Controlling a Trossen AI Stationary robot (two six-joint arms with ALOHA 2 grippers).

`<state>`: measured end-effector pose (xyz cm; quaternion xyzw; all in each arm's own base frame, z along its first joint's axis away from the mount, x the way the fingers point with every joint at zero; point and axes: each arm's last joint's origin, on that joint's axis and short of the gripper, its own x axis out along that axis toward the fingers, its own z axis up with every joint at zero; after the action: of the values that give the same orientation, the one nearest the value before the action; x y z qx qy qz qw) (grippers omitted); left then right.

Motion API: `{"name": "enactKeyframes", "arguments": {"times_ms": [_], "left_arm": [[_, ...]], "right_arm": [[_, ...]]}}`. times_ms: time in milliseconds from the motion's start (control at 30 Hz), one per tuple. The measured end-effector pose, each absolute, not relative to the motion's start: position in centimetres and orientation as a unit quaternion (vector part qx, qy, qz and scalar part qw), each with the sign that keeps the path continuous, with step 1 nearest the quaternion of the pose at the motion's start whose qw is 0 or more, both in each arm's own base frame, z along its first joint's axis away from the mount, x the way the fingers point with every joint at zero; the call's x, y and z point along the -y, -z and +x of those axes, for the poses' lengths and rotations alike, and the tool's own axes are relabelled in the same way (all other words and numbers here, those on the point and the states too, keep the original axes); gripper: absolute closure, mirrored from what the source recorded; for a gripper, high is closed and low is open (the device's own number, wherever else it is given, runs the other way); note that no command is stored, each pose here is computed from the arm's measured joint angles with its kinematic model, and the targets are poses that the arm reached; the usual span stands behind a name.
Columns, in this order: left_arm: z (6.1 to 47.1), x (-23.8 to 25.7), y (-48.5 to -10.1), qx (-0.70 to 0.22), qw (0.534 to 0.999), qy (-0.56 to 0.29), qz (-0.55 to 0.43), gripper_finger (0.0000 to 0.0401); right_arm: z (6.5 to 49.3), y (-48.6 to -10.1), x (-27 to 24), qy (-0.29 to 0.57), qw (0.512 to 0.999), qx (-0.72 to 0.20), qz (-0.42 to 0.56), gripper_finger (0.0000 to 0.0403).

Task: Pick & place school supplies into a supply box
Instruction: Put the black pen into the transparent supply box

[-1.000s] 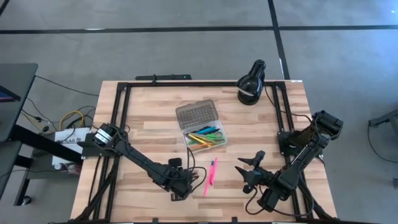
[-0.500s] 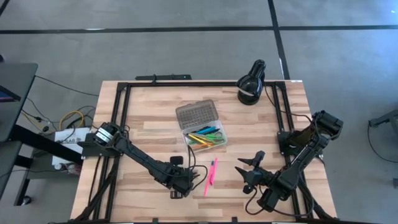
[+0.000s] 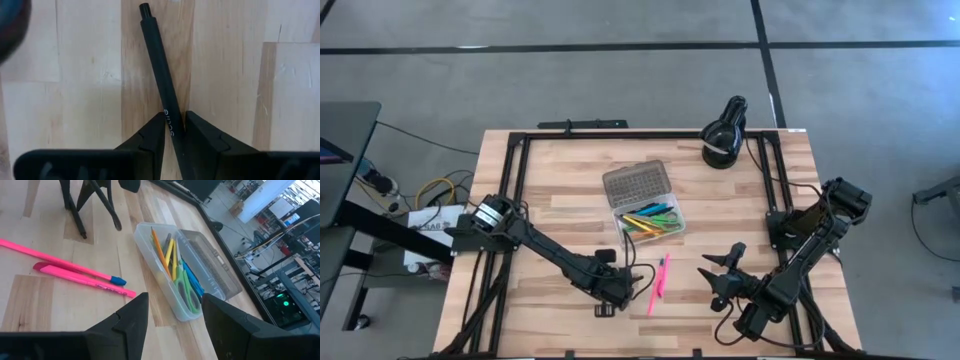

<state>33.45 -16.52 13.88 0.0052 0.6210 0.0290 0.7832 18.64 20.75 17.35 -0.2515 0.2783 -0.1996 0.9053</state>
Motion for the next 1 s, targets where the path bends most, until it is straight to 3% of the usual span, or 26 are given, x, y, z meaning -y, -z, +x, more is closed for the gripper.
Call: {"name": "enactKeyframes", "arguments": {"times_ms": [1000], "left_arm": [[33.80,15.93,-13.85,-0.623,0.782,-0.013,0.016,0.0333]], "right_arm": [[18.64,-17.35,-20.75,0.199,0.905,-0.279,-0.252,0.0226]]}}
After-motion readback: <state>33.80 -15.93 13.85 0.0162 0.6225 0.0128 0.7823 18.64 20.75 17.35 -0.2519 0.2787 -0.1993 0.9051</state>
